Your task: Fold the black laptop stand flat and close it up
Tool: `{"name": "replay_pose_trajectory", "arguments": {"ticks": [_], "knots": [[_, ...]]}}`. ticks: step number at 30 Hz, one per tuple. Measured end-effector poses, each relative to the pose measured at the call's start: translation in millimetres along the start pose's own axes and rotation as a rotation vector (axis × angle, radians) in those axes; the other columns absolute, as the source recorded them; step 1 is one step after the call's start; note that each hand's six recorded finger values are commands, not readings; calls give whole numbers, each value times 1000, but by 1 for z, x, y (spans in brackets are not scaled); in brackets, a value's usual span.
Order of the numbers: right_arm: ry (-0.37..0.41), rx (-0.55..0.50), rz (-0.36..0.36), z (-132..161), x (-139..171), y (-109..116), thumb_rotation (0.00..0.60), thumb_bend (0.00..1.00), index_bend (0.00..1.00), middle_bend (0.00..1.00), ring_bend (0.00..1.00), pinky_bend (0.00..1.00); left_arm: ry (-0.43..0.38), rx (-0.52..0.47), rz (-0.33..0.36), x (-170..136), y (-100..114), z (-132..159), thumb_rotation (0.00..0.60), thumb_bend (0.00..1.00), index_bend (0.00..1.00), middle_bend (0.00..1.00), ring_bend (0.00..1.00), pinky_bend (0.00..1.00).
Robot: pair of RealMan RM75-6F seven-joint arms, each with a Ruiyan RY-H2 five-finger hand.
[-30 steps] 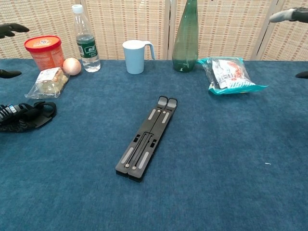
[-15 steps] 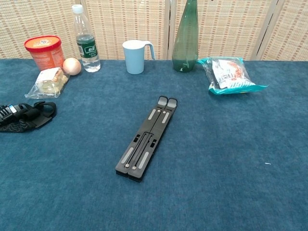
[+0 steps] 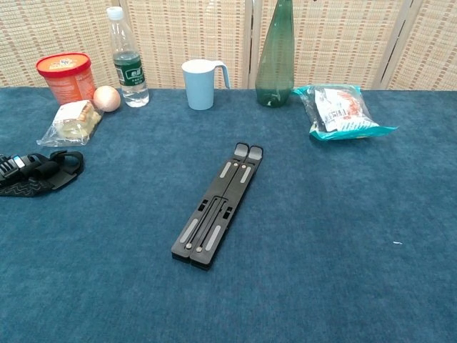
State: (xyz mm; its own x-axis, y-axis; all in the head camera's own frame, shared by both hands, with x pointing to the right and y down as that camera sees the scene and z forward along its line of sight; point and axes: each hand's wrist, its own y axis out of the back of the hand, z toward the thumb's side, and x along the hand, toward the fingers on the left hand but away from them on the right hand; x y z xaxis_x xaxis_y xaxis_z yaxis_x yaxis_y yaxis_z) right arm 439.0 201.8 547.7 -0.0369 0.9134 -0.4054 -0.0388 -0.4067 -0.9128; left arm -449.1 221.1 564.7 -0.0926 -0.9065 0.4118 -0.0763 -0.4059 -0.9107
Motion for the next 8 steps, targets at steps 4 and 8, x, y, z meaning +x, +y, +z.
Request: {"name": "replay_pose_trajectory", "arguments": {"ticks": [4, 8], "knots": [[-9, -1, -9, -2, 4, 3, 600, 118, 0, 95, 0, 0, 1, 2, -7, -1, -1, 0, 600, 234, 3, 5, 0, 4], [-15, -1, -16, -4, 6, 6, 600, 118, 0, 95, 0, 0, -8, 5, -15, 1, -3, 2, 600, 234, 3, 5, 0, 4]]}}
